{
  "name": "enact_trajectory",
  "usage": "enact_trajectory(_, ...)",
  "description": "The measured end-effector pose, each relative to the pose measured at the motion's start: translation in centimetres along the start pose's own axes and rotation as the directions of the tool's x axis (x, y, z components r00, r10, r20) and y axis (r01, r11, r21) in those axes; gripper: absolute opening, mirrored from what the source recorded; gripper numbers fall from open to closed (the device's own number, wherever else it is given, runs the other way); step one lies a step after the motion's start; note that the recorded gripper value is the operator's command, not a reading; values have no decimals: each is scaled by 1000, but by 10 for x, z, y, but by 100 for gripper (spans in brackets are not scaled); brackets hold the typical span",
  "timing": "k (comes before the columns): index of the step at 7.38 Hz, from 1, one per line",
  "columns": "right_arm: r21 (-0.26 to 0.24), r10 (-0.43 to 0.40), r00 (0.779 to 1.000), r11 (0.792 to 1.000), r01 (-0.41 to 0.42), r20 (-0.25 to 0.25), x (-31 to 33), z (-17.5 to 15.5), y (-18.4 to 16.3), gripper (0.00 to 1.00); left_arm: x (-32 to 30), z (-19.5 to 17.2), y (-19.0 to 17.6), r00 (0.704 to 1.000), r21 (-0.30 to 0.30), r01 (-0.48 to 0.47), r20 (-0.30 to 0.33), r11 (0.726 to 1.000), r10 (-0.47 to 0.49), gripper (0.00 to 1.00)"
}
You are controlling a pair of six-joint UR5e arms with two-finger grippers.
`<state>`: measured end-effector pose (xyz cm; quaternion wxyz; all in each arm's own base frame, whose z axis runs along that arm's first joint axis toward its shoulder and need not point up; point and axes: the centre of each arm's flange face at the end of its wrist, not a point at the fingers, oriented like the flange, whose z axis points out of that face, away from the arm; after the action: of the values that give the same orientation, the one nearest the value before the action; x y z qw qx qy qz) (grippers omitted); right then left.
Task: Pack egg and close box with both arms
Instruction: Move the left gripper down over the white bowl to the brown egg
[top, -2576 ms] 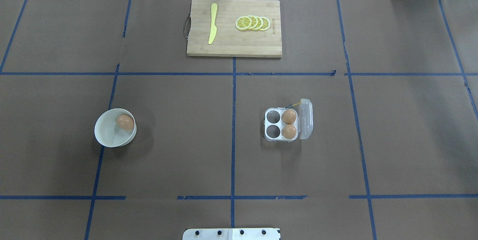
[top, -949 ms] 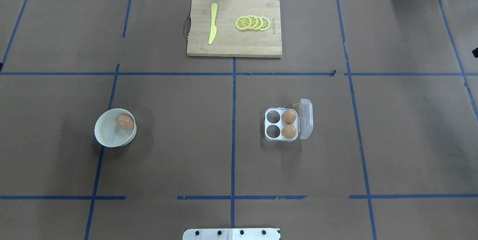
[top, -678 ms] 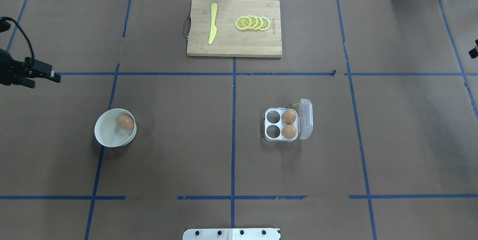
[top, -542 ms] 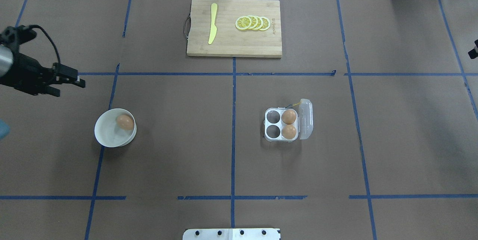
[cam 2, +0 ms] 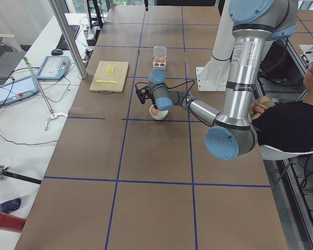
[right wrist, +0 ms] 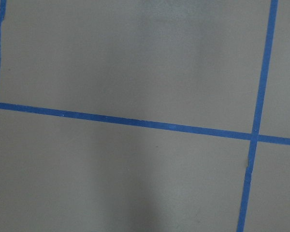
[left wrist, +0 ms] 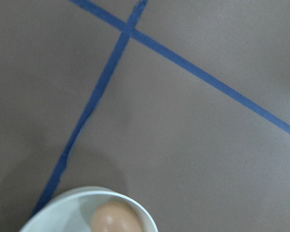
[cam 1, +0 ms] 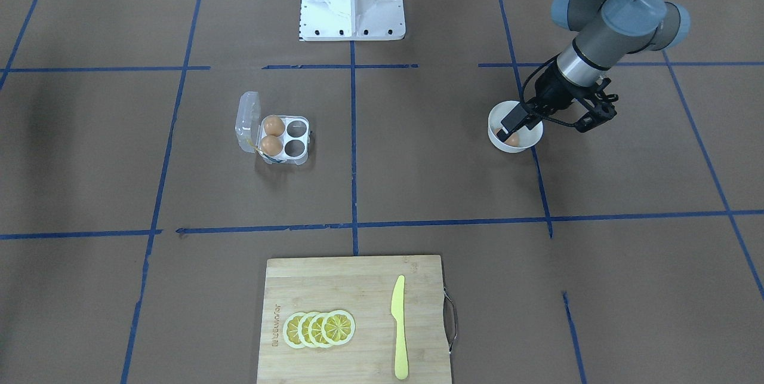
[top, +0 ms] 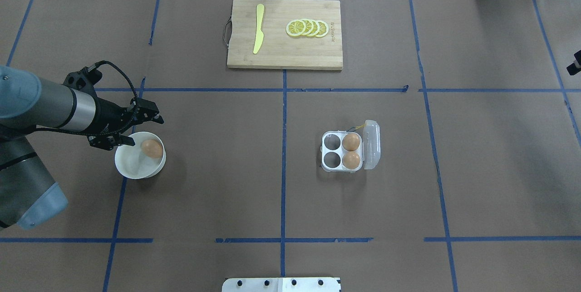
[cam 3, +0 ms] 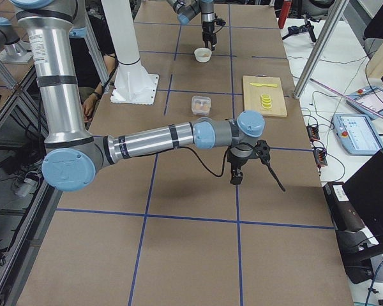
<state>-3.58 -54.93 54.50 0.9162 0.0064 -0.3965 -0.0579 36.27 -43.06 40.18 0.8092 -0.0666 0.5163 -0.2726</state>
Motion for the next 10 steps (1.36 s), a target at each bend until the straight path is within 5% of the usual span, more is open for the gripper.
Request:
enact_trajectory(3,-19,-16,1000,1000,16,4,-10,11,-1,100,-2,4,8,994,77,93,53,993,-97,76)
enact_trajectory(10,-35,-11,1000,999,11,7,-9,18,1,100,-26,21,26,989,69,91,114,993,-98,68)
